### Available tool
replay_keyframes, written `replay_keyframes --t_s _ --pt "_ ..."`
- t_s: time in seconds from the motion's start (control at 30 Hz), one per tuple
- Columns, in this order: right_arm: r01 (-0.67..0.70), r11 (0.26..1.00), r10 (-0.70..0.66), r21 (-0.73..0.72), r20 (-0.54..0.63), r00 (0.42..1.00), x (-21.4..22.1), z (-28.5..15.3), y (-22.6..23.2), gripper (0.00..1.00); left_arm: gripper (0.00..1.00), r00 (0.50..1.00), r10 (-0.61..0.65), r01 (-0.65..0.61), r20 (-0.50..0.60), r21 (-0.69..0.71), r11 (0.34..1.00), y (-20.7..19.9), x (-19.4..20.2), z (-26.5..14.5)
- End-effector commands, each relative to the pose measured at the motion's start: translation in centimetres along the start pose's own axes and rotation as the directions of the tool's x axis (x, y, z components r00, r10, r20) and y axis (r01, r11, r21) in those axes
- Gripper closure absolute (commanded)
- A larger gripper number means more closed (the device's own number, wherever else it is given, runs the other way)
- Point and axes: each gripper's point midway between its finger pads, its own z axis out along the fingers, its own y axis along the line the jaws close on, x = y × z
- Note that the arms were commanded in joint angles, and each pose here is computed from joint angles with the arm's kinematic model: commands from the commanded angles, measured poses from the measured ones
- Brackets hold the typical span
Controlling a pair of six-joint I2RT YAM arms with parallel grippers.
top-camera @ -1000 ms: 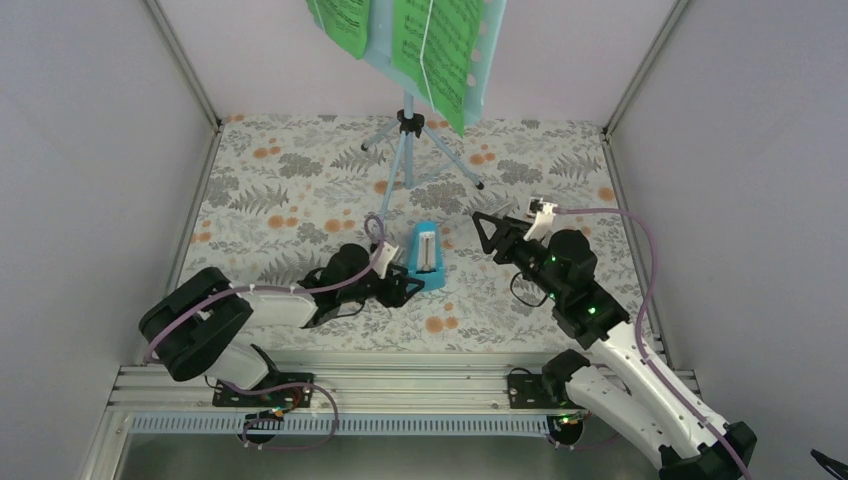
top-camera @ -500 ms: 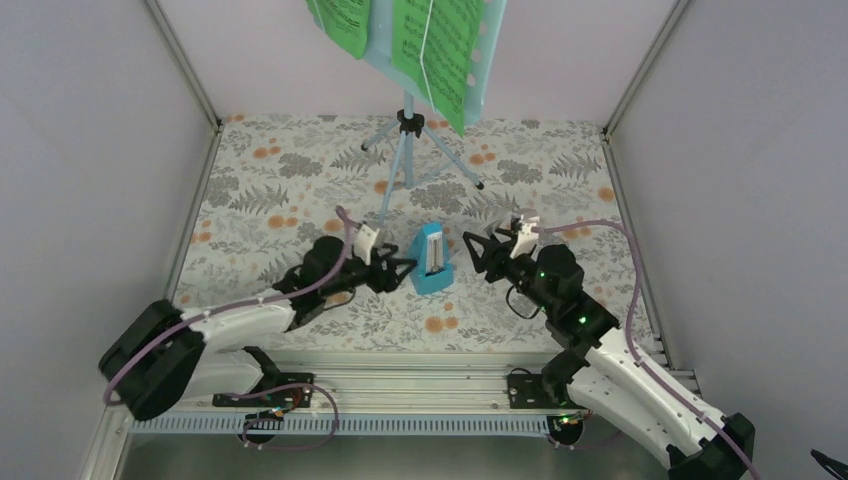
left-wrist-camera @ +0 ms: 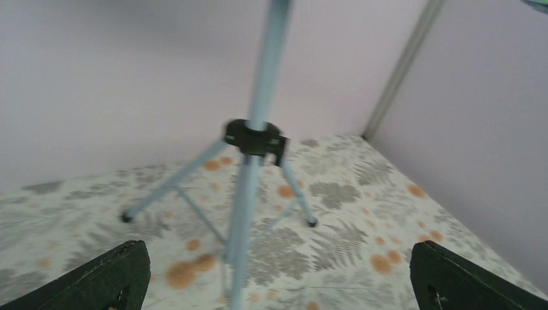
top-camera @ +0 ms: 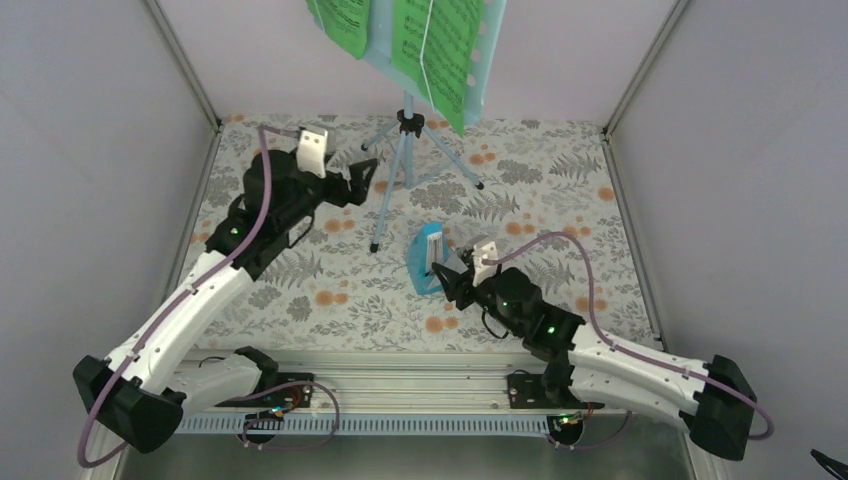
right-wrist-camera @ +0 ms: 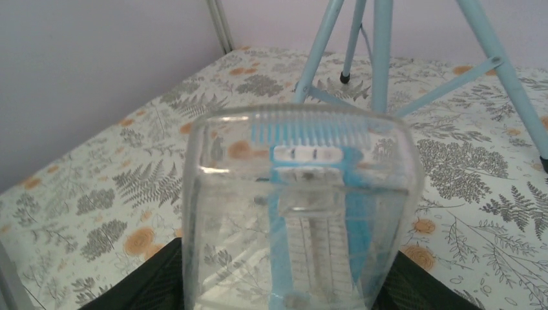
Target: Pack up the instrument practice props
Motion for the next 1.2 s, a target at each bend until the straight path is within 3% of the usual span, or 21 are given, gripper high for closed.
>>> replay_keyframes --t_s 0.0,0.17,0.47,1.17 --pt "0.045 0.997 -0.050 0.064 0.079 0.996 -0.5 0.7 -0.1 0.49 0.00 0.998 0.010 -0.020 -0.058 -0.174 0.985 4.7 0.0 -1.8" --pt "0.064 0.995 -0.071 0.082 0.083 0.994 0.1 1.2 -0.3 0.49 0.00 0.999 -0.026 0.016 -0.023 -0.341 0.940 10.0 -0.4 -3.6" --pt "0.109 0.991 -0.115 0.080 0.064 0.991 0.9 2.2 0.0 0.49 0.00 0.998 0.045 -0.064 -0.049 -0.504 0.861 15.2 0.9 -4.9" --pt "0.116 0.978 -0.127 0.172 0.053 0.991 2.8 3.8 -1.5 0.48 0.00 0.995 0.064 -0.090 -0.071 -0.461 0.883 14.6 1.8 -4.8"
